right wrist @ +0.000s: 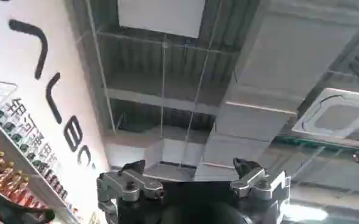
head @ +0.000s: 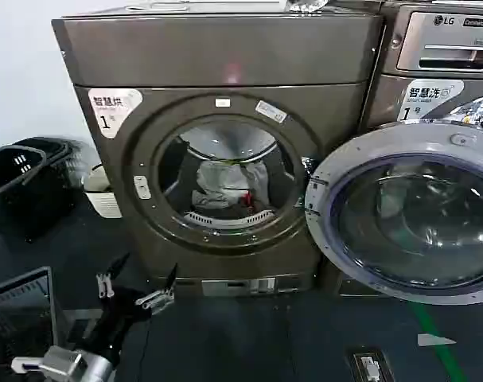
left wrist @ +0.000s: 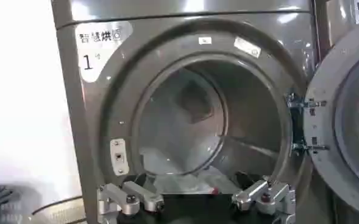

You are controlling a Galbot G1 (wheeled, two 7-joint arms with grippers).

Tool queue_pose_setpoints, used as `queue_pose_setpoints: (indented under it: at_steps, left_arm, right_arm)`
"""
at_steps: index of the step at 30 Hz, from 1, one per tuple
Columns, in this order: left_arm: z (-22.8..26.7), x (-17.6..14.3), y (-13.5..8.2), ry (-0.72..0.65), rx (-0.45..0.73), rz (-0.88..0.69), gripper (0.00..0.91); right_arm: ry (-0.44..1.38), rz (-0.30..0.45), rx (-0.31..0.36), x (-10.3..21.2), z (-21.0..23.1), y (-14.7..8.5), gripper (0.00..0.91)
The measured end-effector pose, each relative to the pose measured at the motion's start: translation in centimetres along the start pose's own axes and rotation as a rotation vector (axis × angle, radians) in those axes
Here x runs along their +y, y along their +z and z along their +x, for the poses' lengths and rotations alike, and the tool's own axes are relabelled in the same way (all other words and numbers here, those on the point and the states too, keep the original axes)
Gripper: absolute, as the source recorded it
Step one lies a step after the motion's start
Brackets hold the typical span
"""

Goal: Grasp the clothes from the dryer.

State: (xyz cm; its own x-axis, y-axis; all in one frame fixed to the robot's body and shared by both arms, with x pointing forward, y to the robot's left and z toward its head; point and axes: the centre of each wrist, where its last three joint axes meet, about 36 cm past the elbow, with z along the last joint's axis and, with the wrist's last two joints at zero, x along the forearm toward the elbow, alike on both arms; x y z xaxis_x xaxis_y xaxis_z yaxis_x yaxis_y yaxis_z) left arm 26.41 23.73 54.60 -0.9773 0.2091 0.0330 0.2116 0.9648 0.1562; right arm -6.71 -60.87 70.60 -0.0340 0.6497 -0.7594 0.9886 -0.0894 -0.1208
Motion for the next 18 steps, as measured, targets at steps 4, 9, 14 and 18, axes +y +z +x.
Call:
queue_pose_setpoints:
  at_steps: [4,9,14,18]
  left_arm:
    - [0.0,0.03,-0.01,-0.001,0.0,-0.001,0.907]
    - [0.02,0.1,-0.01,-0.001,0.001,-0.003,0.907]
    - [0.01,0.13,0.0,-0.001,0.001,-0.004,0.907]
    - [0.0,0.13,0.0,-0.001,0.001,-0.004,0.907]
  right_arm:
    - [-0.008,-0.004,-0.013,0.12,0.16,0.15,0.907]
    - [-0.015,-0.009,-0.025,0.2,0.38,0.1,0.907]
    - [-0.019,-0.011,-0.033,0.25,0.44,0.08,0.907]
    - [-0.024,-0.013,-0.037,0.36,0.5,0.05,0.907]
